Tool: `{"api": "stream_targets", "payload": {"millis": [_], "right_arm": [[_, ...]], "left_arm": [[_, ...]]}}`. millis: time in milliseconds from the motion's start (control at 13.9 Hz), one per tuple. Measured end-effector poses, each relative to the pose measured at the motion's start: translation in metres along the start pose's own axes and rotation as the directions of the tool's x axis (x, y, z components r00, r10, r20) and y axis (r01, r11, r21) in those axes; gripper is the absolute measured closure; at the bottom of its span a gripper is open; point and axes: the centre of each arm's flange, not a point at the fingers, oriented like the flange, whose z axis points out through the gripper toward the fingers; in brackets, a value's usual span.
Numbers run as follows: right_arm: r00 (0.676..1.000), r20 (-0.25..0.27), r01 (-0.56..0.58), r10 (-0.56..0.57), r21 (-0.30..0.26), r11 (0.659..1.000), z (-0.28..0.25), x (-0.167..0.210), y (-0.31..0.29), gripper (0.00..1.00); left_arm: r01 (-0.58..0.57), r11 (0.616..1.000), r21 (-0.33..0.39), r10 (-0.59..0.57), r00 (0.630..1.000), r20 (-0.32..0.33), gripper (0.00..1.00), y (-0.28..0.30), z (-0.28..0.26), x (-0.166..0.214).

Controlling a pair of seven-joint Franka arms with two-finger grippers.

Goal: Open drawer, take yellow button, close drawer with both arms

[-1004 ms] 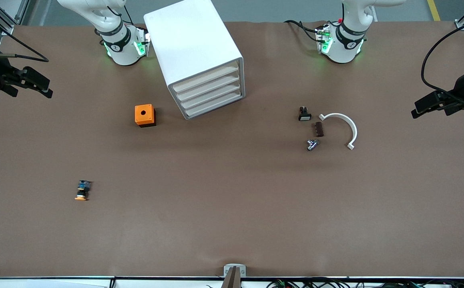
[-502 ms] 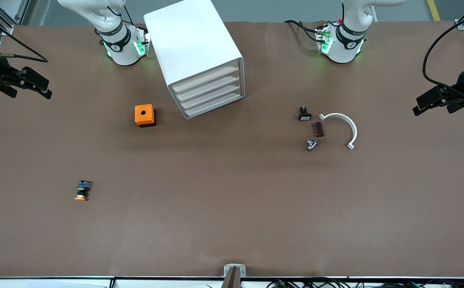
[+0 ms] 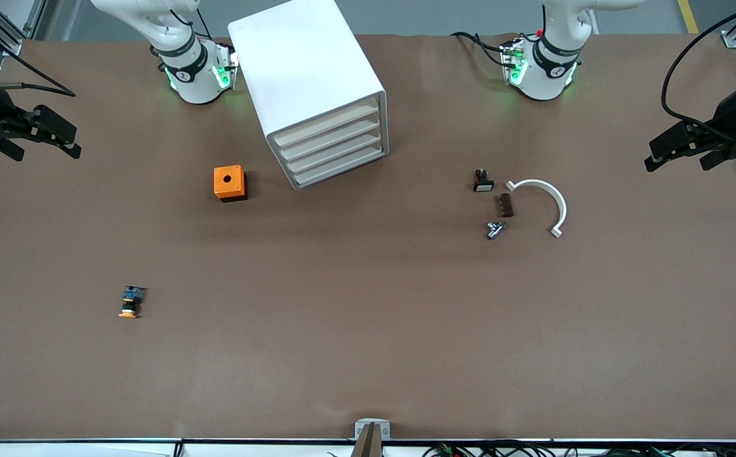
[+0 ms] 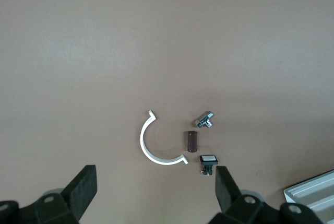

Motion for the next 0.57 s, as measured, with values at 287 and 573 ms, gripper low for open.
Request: {"api": "stream_targets", "payload": {"millis": [287, 573], "right_arm": [[1.0, -0.016, 0.011, -0.011, 0.0, 1.0, -0.0004, 0.0019, 0.0003, 0.0], [1.0, -0.014, 0.009, -0.009, 0.0, 1.0, 0.0008, 0.0019, 0.0025, 0.0]], "left_arm": [[-0.002, 1.0, 0.0, 0.002, 1.0, 0.0, 0.0, 0.0009, 0.0001, -0.0001], [-0.002, 1.0, 0.0, 0.002, 1.0, 0.0, 0.0, 0.0011, 0.0, -0.0001]]}}
